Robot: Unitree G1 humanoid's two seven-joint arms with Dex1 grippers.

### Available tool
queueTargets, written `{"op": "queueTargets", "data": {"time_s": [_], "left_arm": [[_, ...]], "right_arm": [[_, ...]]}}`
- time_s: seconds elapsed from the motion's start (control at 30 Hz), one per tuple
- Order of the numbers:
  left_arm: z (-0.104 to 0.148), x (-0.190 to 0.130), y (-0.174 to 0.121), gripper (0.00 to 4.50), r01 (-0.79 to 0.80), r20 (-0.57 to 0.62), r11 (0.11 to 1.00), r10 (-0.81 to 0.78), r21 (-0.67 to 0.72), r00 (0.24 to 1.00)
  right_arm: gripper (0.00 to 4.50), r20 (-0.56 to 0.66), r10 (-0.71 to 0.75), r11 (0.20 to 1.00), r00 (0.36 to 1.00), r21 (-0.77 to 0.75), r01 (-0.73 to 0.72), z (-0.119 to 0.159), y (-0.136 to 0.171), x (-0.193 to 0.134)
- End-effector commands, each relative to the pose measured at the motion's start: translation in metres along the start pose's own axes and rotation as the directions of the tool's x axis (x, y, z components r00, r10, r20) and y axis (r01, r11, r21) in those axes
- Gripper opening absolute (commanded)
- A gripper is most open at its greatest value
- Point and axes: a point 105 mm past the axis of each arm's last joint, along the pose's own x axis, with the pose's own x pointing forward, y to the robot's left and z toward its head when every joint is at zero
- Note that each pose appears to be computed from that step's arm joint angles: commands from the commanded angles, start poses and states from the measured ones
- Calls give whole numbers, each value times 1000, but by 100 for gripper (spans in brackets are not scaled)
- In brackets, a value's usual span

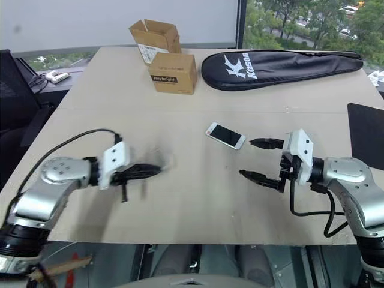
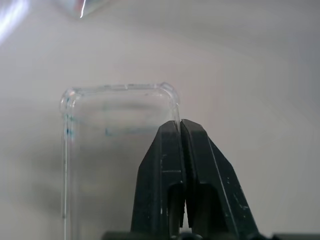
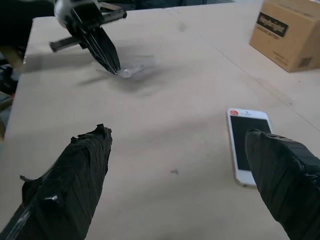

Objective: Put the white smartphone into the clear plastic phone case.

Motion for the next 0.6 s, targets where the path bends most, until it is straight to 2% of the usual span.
{"op": "queueTargets", "data": {"time_s": [0.03, 0.1, 0.23, 0.47, 0.5, 0.53, 0.6], "left_arm": [[24, 28, -6, 6, 25, 59, 1000, -26, 12, 998], [33, 46, -14, 6, 78, 86, 996, -80, 31, 993], [37, 71, -19, 6, 100, 82, 994, -104, 51, 991], [32, 81, -23, 6, 147, 51, 986, -151, 83, 987], [31, 81, -24, 57, 156, 48, 984, -161, 85, 986], [31, 80, -25, 76, 164, 50, 983, -169, 87, 984], [34, 80, -24, 179, 154, 67, 982, -162, 106, 985]], "right_arm": [[450, 13, -31, 998, 999, -51, 32, 8, -3, -7], [450, 13, -43, 998, 999, -48, 43, 8, -3, -8], [450, -5, -70, 996, 998, -57, 69, 4, -4, -12], [450, -52, -117, 991, 992, -69, 113, -6, -6, -23], [450, -62, -111, 992, 992, -69, 107, -8, -5, -23], [450, -75, -102, 993, 992, -71, 97, -11, -4, -23], [450, -98, -89, 993, 991, -82, 81, -15, -5, -23]]}}
